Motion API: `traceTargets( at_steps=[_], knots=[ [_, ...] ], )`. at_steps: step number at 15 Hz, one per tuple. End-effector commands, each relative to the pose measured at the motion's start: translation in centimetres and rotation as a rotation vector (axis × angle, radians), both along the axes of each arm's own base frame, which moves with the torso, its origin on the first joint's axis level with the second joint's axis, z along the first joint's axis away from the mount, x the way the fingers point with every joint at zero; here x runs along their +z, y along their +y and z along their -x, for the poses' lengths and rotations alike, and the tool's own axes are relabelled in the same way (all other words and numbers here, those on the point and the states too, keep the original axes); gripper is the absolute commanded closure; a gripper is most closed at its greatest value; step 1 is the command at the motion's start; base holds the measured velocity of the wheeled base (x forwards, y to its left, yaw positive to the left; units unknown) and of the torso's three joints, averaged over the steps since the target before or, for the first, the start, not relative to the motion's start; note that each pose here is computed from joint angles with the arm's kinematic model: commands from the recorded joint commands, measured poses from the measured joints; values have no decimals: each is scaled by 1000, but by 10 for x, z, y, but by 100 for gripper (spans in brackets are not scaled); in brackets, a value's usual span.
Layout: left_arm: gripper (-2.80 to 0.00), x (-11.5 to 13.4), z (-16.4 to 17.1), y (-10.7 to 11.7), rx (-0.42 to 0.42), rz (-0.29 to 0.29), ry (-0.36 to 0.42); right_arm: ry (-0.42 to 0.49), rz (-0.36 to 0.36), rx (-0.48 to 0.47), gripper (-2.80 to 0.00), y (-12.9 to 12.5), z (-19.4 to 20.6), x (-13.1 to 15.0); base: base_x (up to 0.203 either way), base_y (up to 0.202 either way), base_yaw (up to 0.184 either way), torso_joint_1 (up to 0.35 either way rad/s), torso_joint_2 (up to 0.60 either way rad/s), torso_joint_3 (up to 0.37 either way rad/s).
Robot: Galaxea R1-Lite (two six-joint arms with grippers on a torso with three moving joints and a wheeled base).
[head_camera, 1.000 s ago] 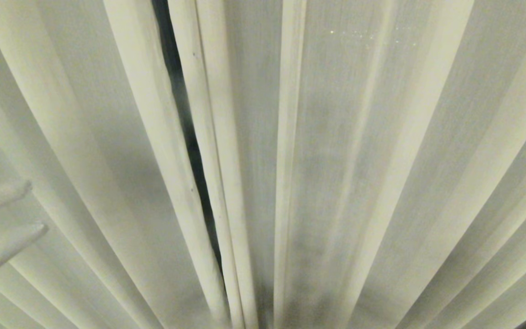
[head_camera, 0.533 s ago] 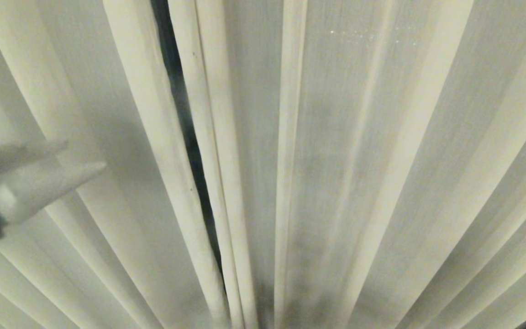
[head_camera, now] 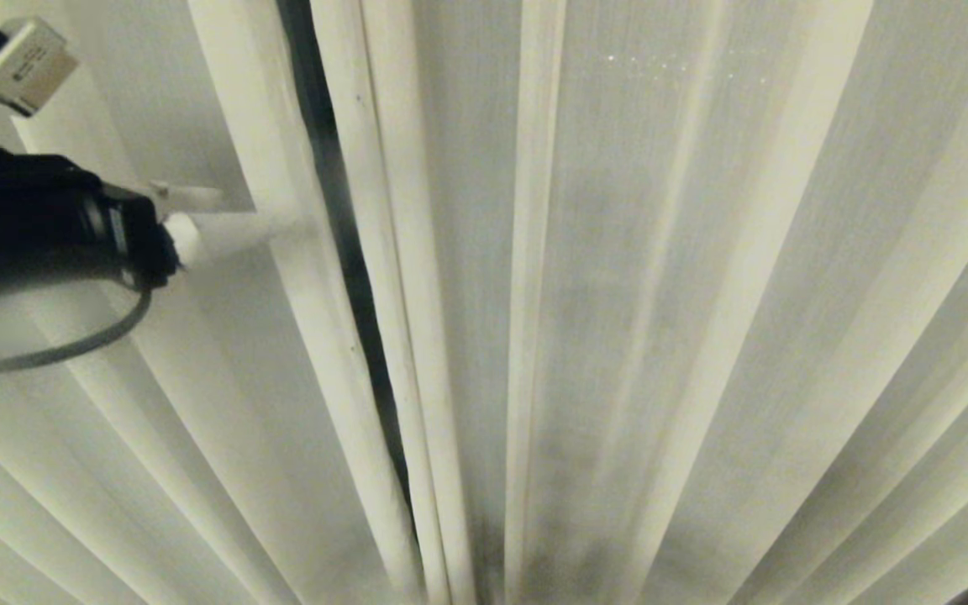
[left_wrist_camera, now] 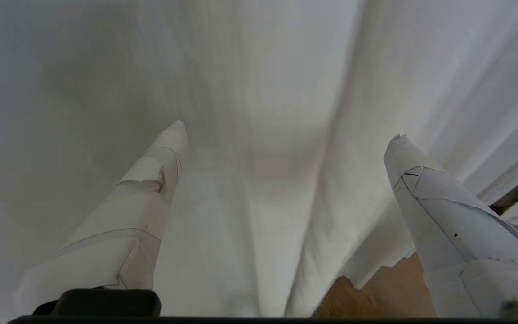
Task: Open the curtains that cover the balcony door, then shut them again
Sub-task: Pull the inner curtains open on both sides
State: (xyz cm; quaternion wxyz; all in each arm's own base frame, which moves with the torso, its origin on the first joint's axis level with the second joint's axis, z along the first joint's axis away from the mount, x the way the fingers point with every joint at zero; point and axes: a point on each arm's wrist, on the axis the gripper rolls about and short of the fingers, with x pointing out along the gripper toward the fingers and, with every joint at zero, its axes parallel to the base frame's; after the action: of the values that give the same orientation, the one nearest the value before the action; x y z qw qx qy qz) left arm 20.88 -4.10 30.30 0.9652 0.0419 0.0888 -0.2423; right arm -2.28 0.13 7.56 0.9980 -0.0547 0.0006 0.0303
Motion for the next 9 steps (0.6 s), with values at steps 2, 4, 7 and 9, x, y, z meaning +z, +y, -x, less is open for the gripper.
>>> traceTargets(
  at_steps=[2,4,7,9],
  knots=[
    [-280,0,-41,-8,-6,-3,32,0,1,1,0,0,0,0,0,0,0,0,0,0],
    [-280,3,-55,-12,-9,-4,28,0,1,1,0,0,0,0,0,0,0,0,0,0],
    [-280,9,-75,-15,25,-8,10,0,1,1,0,0,0,0,0,0,0,0,0,0],
    [-280,11,-82,-19,38,-15,13,0,1,1,0,0,0,0,0,0,0,0,0,0]
  ],
)
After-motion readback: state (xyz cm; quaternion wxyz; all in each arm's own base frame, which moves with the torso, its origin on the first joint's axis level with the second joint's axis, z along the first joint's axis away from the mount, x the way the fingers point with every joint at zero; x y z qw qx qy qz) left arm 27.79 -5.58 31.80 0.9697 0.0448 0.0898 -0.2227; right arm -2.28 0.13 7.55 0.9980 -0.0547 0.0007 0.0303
